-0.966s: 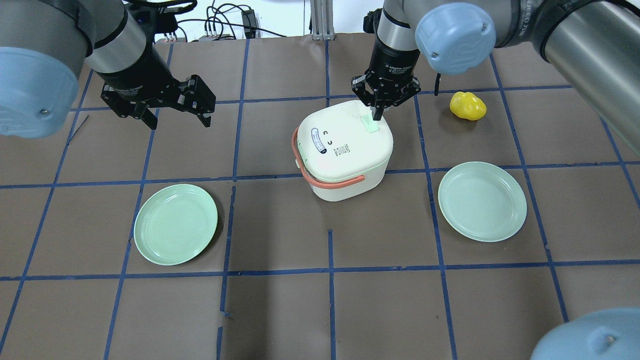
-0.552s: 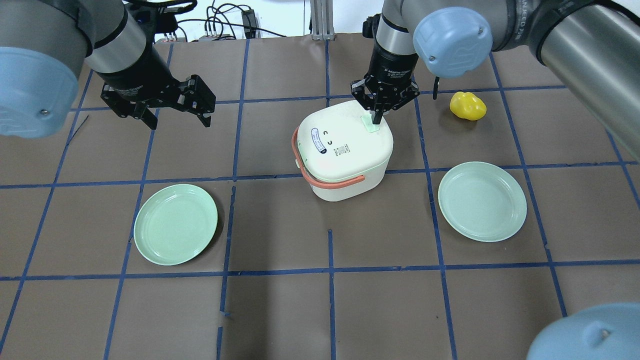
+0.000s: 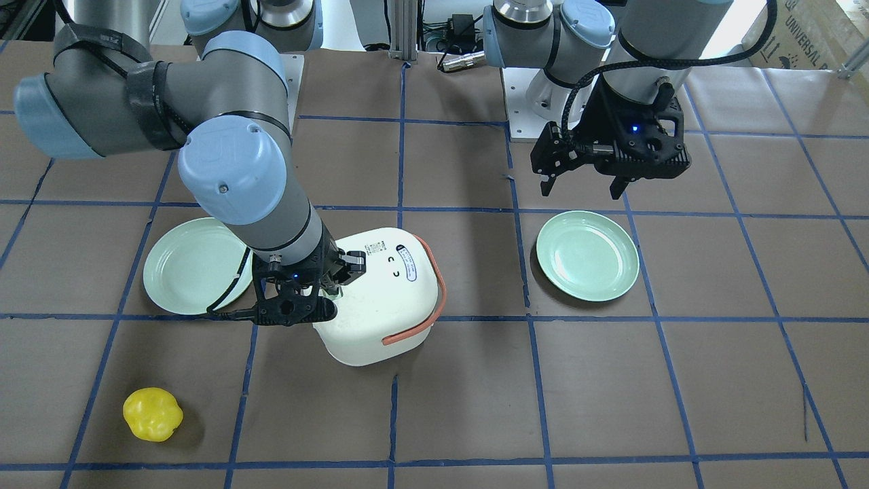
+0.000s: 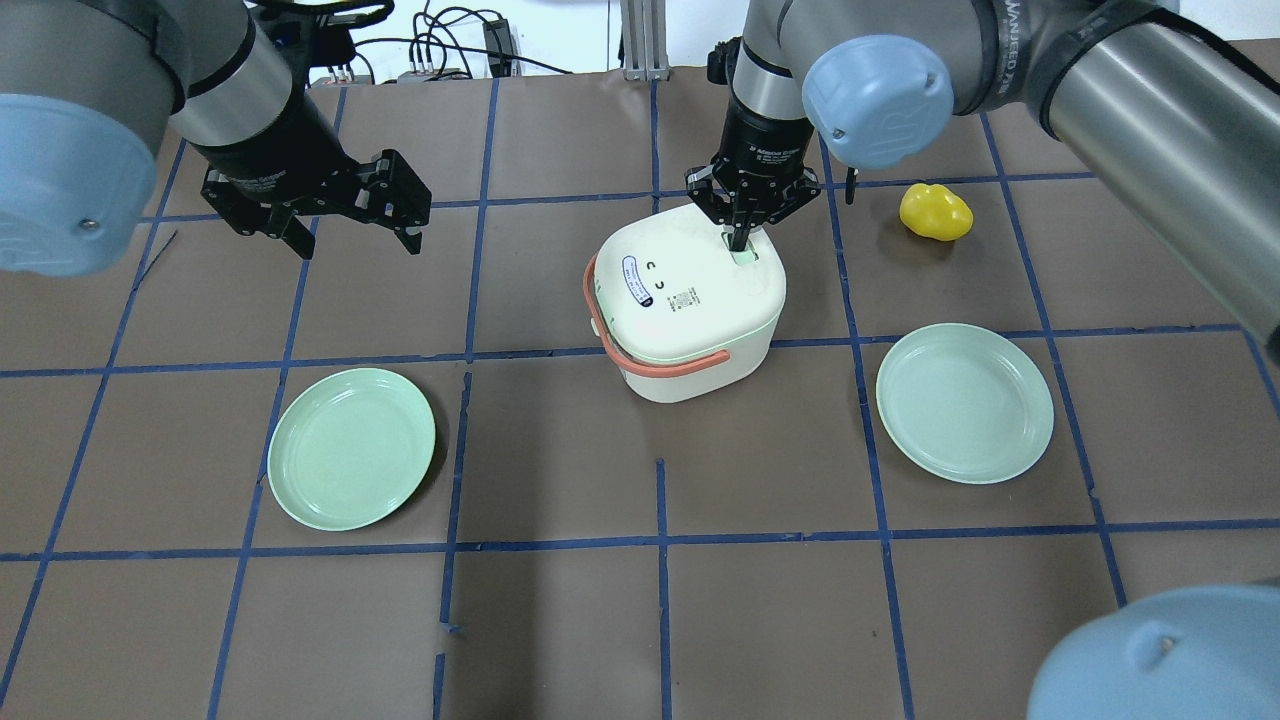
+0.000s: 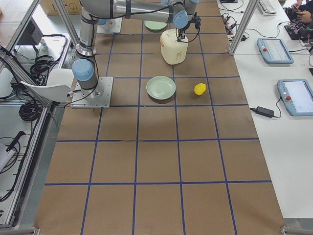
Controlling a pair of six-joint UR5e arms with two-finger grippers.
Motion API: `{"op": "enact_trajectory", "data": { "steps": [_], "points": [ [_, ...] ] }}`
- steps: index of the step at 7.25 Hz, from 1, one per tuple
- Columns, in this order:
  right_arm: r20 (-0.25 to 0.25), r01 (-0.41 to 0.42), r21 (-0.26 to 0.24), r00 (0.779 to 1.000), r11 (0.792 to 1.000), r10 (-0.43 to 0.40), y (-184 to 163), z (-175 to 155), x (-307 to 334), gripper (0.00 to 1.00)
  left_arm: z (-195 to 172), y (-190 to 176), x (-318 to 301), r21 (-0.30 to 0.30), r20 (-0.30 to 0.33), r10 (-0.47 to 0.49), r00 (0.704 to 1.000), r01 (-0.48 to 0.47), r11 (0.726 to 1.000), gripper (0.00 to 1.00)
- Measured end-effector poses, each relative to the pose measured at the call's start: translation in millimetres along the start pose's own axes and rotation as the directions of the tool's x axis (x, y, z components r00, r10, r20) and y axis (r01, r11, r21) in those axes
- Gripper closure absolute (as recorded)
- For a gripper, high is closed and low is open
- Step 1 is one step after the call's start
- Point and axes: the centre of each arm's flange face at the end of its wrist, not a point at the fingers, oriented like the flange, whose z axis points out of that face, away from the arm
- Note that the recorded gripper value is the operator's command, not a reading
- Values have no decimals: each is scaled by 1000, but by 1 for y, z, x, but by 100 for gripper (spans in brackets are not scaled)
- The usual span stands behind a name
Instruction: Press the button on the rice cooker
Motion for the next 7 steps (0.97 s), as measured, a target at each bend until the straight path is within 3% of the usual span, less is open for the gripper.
{"op": "enact_trajectory", "data": {
  "steps": [1,2,3,4,7],
  "points": [
    [-3,0,10,1000,1000,0,0,-8,0,82,0,0,0,0,0,0,1000,0,1000,0],
    [-5,-1,11,1000,1000,1,1,-24,-1,66,0,0,0,0,0,0,1000,0,1000,0],
    [-10,-4,1,1000,1000,4,5,-52,-3,29,0,0,0,0,0,0,1000,0,1000,0],
    [-13,-5,4,1000,1000,5,11,-91,-7,0,0,0,0,0,0,0,1000,0,1000,0],
    [-17,-17,101,1000,995,19,53,-196,8,1,0,0,0,0,0,0,1000,0,1000,0]
  ]
}}
